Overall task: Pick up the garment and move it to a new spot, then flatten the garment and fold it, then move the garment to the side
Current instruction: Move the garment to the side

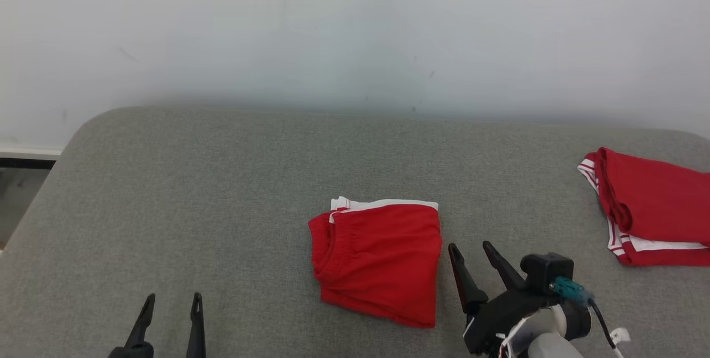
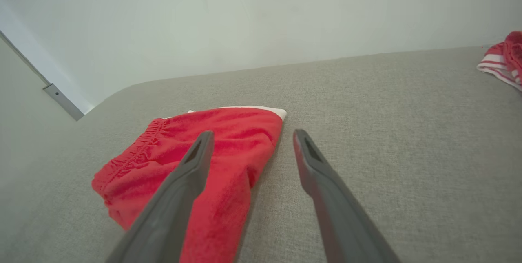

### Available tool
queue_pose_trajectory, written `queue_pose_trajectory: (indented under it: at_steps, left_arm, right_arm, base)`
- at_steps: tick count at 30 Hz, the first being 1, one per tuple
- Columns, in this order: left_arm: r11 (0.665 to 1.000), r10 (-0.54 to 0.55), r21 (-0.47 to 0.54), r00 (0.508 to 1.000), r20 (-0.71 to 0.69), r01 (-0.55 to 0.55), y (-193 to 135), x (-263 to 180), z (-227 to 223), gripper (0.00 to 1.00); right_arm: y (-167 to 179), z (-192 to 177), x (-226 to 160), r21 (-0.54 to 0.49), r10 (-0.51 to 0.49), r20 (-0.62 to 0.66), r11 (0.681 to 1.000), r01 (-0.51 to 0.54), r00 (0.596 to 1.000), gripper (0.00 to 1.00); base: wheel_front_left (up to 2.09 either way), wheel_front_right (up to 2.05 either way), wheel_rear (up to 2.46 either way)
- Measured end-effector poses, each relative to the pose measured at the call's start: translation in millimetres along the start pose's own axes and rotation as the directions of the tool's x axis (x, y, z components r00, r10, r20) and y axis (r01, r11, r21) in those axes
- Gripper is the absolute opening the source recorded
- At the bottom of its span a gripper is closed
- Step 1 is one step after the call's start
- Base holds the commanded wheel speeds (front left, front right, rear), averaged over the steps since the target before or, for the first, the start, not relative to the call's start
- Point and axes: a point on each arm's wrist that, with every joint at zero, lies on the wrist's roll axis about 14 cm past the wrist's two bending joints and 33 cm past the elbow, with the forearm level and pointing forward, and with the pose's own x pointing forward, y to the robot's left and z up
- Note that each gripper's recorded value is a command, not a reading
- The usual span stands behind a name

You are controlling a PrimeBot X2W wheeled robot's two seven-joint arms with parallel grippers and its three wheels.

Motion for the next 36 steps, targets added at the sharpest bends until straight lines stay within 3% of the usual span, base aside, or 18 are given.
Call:
queue_pose_trajectory:
  at_steps: [12,21,22,23,24,32,36]
  left_arm:
    - [1.000,0.019,-0.011,1.000,0.000,-0.019,7.1,-0.8,0.2,1.00]
    - [0.999,0.038,-0.013,0.999,-0.021,-0.039,14.0,0.4,-7.6,1.00]
    - [0.999,0.040,-0.014,0.999,-0.023,-0.040,14.2,0.4,-8.0,1.00]
    - [0.999,0.041,-0.014,0.999,-0.022,-0.041,14.6,0.8,-7.7,1.00]
    - [0.999,0.042,-0.014,0.999,-0.019,-0.042,14.9,1.9,-6.9,1.00]
    - [0.999,0.042,-0.015,0.999,-0.007,-0.042,16.1,8.1,-4.0,1.00]
    - [1.000,0.021,-0.018,1.000,-0.007,-0.021,10.2,13.7,-4.1,1.00]
  right_arm:
    - [4.0,-51.2,36.2,0.064,0.000,-0.257,0.998,0.017,0.967,1.00]
    - [14.7,-77.5,41.3,0.169,0.022,-0.361,0.985,0.042,0.932,1.00]
    - [17.2,-78.0,41.7,0.176,0.029,-0.361,0.984,0.038,0.932,0.83]
    - [19.5,-77.3,42.0,0.177,0.035,-0.354,0.984,0.030,0.935,0.14]
    - [21.8,-77.3,41.9,0.174,0.041,-0.350,0.984,0.022,0.936,0.00]
    - [25.3,-54.0,50.4,0.051,0.068,-0.264,0.997,-0.056,0.962,0.00]
    - [-1.4,-29.5,53.4,-0.057,0.039,-0.212,0.997,-0.053,0.977,0.00]
  base:
    - [0.00,0.00,0.00]
    - [0.00,0.00,0.00]
    - [0.00,0.00,0.00]
    - [0.00,0.00,0.00]
    - [0.00,0.00,0.00]
    - [0.00,0.00,0.00]
    - [0.00,0.00,0.00]
